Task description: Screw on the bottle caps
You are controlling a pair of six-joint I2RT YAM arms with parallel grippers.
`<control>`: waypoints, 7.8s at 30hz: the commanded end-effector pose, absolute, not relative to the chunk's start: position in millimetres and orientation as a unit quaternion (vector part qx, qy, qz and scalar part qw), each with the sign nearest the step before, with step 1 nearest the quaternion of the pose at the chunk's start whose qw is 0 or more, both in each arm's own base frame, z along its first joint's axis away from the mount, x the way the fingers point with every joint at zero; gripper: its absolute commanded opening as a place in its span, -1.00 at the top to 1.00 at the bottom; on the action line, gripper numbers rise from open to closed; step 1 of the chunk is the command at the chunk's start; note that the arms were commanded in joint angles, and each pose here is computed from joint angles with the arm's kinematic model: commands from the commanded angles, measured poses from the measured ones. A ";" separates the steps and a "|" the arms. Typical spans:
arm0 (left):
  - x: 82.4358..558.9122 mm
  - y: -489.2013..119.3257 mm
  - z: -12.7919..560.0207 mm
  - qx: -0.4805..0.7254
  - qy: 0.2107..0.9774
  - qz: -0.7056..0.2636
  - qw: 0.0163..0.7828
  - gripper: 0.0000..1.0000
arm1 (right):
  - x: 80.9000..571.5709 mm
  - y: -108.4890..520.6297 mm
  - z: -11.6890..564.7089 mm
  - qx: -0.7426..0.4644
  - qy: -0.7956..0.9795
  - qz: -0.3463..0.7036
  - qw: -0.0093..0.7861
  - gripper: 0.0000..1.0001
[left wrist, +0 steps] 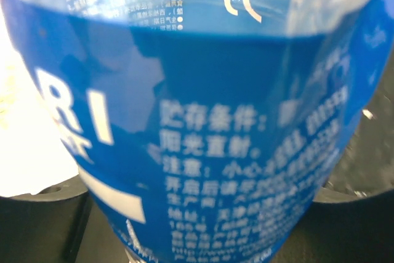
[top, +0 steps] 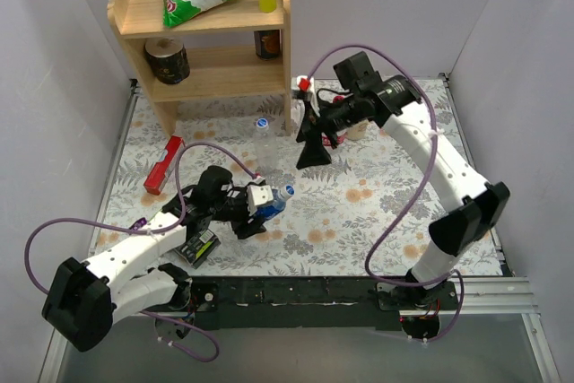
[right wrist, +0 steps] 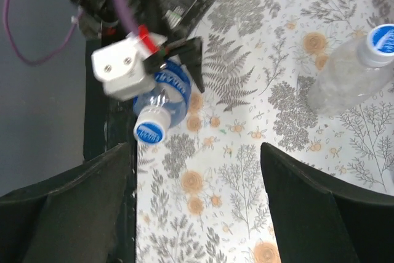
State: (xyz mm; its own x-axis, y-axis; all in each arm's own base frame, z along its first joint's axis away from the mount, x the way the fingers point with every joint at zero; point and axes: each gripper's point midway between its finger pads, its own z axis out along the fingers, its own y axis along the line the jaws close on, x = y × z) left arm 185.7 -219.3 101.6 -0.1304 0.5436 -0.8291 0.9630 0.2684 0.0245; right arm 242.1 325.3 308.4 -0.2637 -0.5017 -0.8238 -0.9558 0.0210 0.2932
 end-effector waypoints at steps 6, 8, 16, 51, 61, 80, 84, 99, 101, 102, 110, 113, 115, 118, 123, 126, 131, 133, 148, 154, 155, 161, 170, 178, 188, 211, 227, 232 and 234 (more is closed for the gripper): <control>160.9 -237.5 120.0 0.630 0.619 -0.342 0.320 1.00 | 159.3 305.7 272.9 -0.783 0.425 0.323 0.320 -0.86; 161.4 -240.1 124.0 0.632 0.614 -0.346 0.322 1.00 | 158.2 307.7 267.0 -0.797 0.403 0.302 0.334 -0.82; 161.4 -241.1 128.3 0.636 0.608 -0.349 0.323 1.00 | 160.5 318.1 279.5 -0.810 0.355 0.280 0.374 -0.52; 277.1 -225.9 149.4 0.457 0.734 -0.152 0.478 1.00 | 213.5 374.7 249.0 -0.405 0.728 0.549 0.067 0.42; 194.2 -214.7 112.0 0.576 0.703 -0.233 0.346 1.00 | 228.9 295.3 290.2 -0.533 0.642 0.495 0.241 -0.81; 156.7 -227.7 120.5 0.665 0.624 -0.321 0.256 1.00 | 162.6 308.2 270.6 -0.799 0.324 0.275 0.426 -0.64; 160.2 -231.5 124.2 0.658 0.627 -0.324 0.262 1.00 | 146.8 304.6 260.8 -0.824 0.279 0.265 0.417 -0.54; 165.0 -238.5 131.5 0.651 0.627 -0.332 0.271 1.00 | 140.6 309.7 252.9 -0.833 0.272 0.275 0.396 0.23; 166.0 -239.2 131.4 0.647 0.630 -0.333 0.271 1.00 | 143.0 312.2 249.8 -0.829 0.287 0.281 0.388 0.35; 168.5 -241.2 133.2 0.646 0.629 -0.332 0.278 1.00 | 143.7 313.2 248.7 -0.826 0.296 0.285 0.385 0.45; 230.8 -241.6 141.6 0.540 0.721 -0.241 0.362 1.00 | 189.7 340.2 258.7 -0.612 0.603 0.422 0.288 0.96; 262.8 -233.4 148.5 0.487 0.751 -0.182 0.407 1.00 | 202.1 351.1 265.9 -0.415 0.717 0.542 0.139 0.97; 274.5 -228.7 142.4 0.464 0.770 -0.148 0.411 1.00 | 209.1 351.4 260.6 -0.394 0.735 0.538 0.126 0.82; 278.8 -225.7 140.6 0.458 0.775 -0.136 0.413 1.00 | 213.6 351.7 264.5 -0.397 0.721 0.554 0.119 0.28; 255.0 -215.0 129.4 0.501 0.767 -0.142 0.374 1.00 | 254.6 318.0 298.2 -0.415 0.692 0.545 0.229 -0.51; 227.2 -208.5 114.8 0.539 0.758 -0.166 0.327 1.00 | 256.3 288.0 323.8 -0.446 0.671 0.521 0.282 -0.80; 172.1 -213.3 113.0 0.601 0.712 -0.269 0.244 1.00 | 219.9 270.6 307.3 -0.590 0.569 0.458 0.343 -0.83; 162.4 -215.2 114.7 0.637 0.676 -0.288 0.231 1.00 | 199.3 269.7 302.0 -0.647 0.523 0.415 0.367 -0.83; 144.1 -215.3 127.6 0.673 0.629 -0.317 0.227 1.00 | 137.9 297.7 249.5 -0.830 0.281 0.263 0.405 -0.35; 147.1 -219.1 132.1 0.666 0.631 -0.320 0.235 1.00 | 135.9 308.5 252.2 -0.824 0.273 0.261 0.422 -0.25; 147.6 -219.5 132.7 0.666 0.631 -0.320 0.237 1.00 | 136.2 309.2 253.5 -0.824 0.271 0.260 0.424 -0.22; 150.6 -222.7 136.2 0.661 0.633 -0.321 0.243 1.00 | 131.9 312.2 252.4 -0.826 0.264 0.266 0.422 -0.12; 155.3 -227.0 139.8 0.655 0.634 -0.323 0.254 1.00 | 135.3 315.9 245.0 -0.823 0.290 0.277 0.402 0.49; 228.5 -238.9 153.8 0.529 0.730 -0.241 0.361 1.00 | 173.3 345.0 261.4 -0.608 0.591 0.449 0.282 0.97; 267.1 -218.1 148.2 0.461 0.783 -0.148 0.390 1.00 | 233.9 344.0 289.4 -0.398 0.661 0.613 0.170 0.18; 175.4 -220.6 144.7 0.670 0.625 -0.305 0.261 1.00 | 165.1 306.0 277.5 -0.807 0.291 0.261 0.442 -0.44; 178.8 -225.0 150.0 0.652 0.634 -0.307 0.280 1.00 | 155.9 326.3 273.1 -0.792 0.327 0.299 0.420 0.59; 224.5 -236.5 168.5 0.587 0.673 -0.238 0.383 1.00 | 189.2 349.7 284.3 -0.662 0.515 0.384 0.385 0.97; 248.2 -234.6 177.0 0.555 0.689 -0.193 0.425 1.00 | 193.7 354.5 291.4 -0.568 0.597 0.462 0.328 0.97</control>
State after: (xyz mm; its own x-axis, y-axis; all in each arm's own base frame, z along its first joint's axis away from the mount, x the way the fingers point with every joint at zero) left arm 192.6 -211.9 129.3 -0.0607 0.7130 -0.6986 0.9960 0.0887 0.0041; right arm 176.0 323.6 259.4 0.3396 -0.4366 -0.8331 -0.9304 -0.2859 -0.2294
